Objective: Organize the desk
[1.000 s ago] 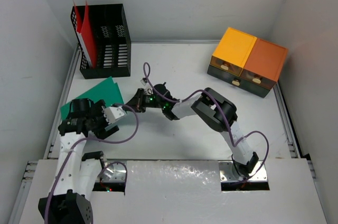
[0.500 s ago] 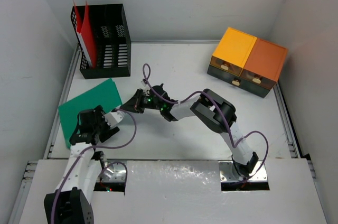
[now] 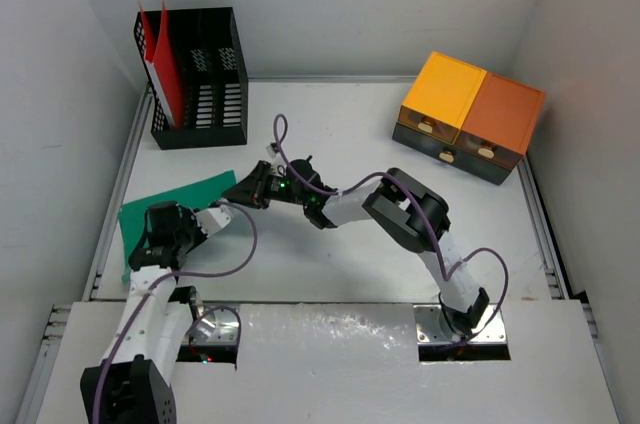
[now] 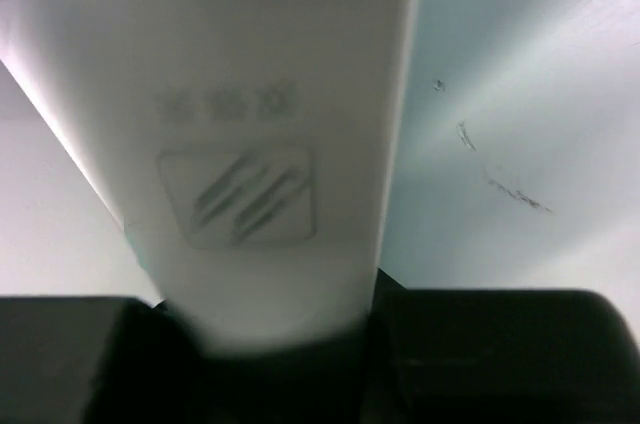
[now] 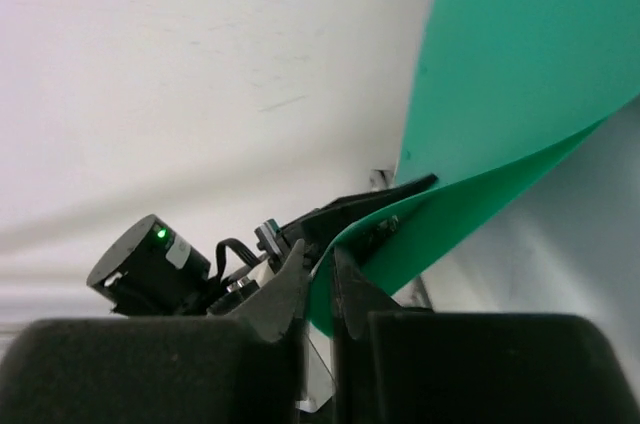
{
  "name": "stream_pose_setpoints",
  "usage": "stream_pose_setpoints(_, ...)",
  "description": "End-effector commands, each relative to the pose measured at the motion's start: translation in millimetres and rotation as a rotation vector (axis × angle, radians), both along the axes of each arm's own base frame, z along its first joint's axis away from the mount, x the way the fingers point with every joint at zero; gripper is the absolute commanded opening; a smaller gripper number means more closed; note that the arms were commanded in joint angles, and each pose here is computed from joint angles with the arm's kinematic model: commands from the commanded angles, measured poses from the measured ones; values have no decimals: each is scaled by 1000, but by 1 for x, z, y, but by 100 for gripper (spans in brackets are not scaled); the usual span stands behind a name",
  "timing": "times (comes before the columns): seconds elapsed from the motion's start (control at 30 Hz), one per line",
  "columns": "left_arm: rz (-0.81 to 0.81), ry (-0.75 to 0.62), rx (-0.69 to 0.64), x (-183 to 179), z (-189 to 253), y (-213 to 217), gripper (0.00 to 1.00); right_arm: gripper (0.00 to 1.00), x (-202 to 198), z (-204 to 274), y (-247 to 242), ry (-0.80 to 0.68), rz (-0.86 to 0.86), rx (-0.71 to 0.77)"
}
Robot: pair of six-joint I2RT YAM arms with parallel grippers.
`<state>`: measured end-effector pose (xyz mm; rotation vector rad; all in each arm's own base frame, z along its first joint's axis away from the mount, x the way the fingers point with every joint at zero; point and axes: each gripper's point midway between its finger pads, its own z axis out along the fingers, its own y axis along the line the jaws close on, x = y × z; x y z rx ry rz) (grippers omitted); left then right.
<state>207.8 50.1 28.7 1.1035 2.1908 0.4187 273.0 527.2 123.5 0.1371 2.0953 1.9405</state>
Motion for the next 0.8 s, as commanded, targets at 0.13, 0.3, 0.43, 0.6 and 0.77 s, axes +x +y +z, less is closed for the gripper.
stream_pose_setpoints(0.13,28,-4,-201,3,61,-27,0,80,-8,45,-35,-250,69,-4)
stream_pose_setpoints(0.3,59,-85,-273,19,110,-33,0,99,20,55,-120,-360,-132,-127)
stream_pose_setpoints(0.43,106,-158,-385,39,156,-41,0,99,30,53,-174,-414,-284,-250)
stream_pose_setpoints(0.6,132,-386,-524,76,260,-47,0,99,30,56,-206,-494,-380,-346)
stream_pose_setpoints(0.77,215,-631,-616,93,351,-36,0,99,21,67,-229,-545,-443,-369)
